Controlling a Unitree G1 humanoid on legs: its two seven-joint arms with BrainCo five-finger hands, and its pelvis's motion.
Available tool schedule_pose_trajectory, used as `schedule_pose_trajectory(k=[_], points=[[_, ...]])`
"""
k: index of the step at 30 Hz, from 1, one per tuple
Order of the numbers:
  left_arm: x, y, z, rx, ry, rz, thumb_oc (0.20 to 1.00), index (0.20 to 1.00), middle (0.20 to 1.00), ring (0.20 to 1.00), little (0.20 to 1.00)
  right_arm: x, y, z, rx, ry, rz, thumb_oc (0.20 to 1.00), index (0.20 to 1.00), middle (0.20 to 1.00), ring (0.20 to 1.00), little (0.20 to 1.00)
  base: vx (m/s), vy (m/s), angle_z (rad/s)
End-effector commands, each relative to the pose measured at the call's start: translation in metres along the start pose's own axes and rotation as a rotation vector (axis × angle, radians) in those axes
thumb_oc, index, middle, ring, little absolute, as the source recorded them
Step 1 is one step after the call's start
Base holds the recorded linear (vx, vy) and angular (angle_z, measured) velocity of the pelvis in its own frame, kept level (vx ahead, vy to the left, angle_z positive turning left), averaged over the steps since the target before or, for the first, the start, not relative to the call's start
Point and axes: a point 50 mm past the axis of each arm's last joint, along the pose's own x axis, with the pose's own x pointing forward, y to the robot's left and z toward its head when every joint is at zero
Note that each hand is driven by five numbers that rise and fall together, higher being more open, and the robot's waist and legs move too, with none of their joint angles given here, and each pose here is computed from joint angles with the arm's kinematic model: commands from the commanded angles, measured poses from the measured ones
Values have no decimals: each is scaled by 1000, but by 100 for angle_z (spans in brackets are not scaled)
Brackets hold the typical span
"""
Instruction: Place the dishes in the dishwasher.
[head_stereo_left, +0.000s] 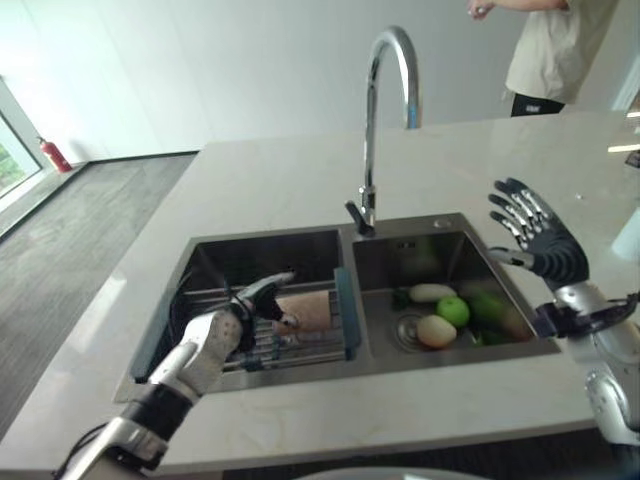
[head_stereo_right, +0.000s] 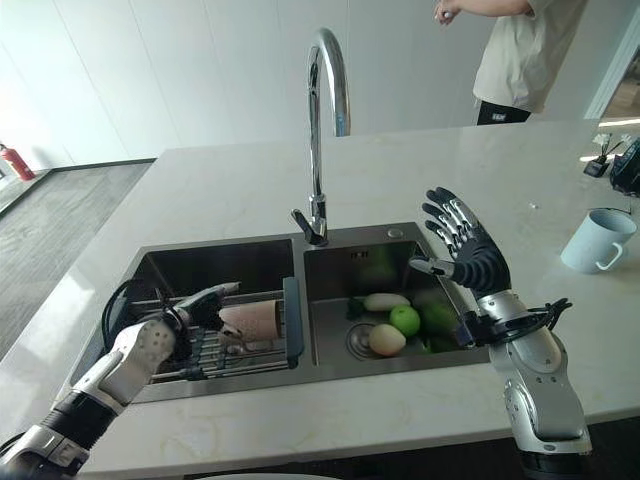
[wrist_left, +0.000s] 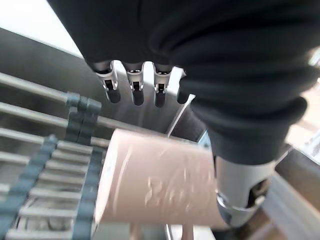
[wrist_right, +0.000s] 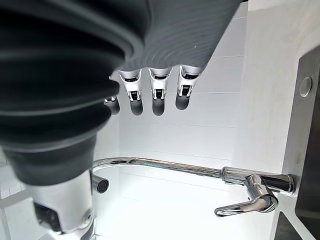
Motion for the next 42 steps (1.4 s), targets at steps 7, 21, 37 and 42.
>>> schedule_pose_trajectory(k=[7, 21, 37, 42], points=[[10, 40, 14, 189, -34, 155, 1000, 1000, 1000, 1000, 1000, 20, -11, 34, -87, -164, 7, 1000, 1000, 1000, 1000, 1000, 0, 1, -1], [13, 32, 9, 260, -7, 155, 1000, 1000, 1000, 1000, 1000, 18, -11, 34, -88, -166, 4, 1000, 1000, 1000, 1000, 1000, 0, 0, 0], [16, 21, 6, 247, 11, 123, 1000, 1000, 1000, 1000, 1000, 19, -9, 35, -85, -166, 10, 1000, 1000, 1000, 1000, 1000, 0, 0, 0], [18, 16, 4, 244, 28, 105, 1000, 1000, 1000, 1000, 1000, 18, -9, 35, -84, -166, 10, 1000, 1000, 1000, 1000, 1000, 0, 0, 0]])
